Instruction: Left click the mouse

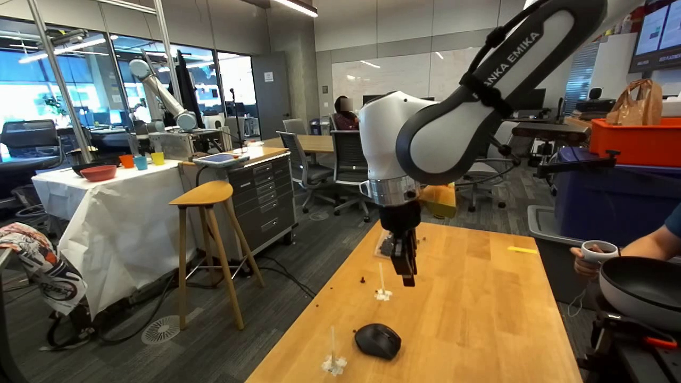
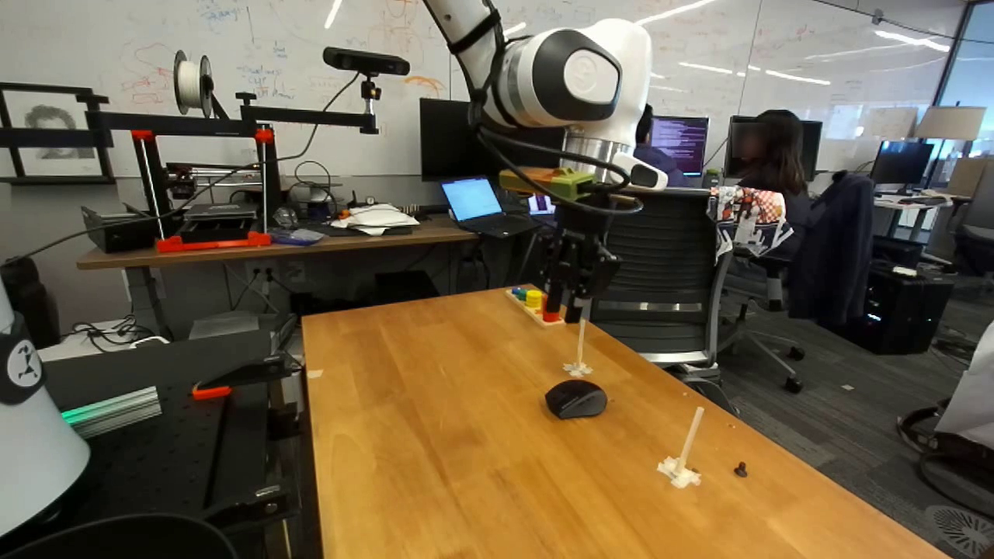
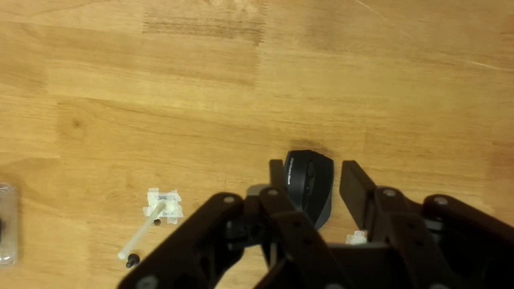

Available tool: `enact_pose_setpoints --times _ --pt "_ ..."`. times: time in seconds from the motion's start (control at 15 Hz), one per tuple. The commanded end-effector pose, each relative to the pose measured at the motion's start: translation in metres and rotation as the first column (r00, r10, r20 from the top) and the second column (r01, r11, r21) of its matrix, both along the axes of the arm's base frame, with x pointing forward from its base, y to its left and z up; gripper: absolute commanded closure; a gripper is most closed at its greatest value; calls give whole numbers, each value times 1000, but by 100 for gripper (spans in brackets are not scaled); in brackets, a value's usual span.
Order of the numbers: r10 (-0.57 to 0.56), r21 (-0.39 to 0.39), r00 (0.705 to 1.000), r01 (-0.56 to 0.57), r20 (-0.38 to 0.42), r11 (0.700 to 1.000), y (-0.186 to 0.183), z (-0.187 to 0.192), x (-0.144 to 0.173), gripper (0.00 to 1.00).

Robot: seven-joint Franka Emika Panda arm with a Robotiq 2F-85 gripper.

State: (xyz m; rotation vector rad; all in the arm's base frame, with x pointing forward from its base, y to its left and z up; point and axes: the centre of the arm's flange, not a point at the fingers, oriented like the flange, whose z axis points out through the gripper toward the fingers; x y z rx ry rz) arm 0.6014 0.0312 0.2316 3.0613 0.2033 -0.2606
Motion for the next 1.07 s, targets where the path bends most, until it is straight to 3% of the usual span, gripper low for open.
enact_pose_setpoints --times 0.0,0.13,1.0 --pt "13 -39 1000 -13 2 999 15 -23 23 89" --pt "27 -58 1000 -27 -9 998 20 -38 27 100" --pt "63 -68 997 -66 -44 995 29 -111 57 100"
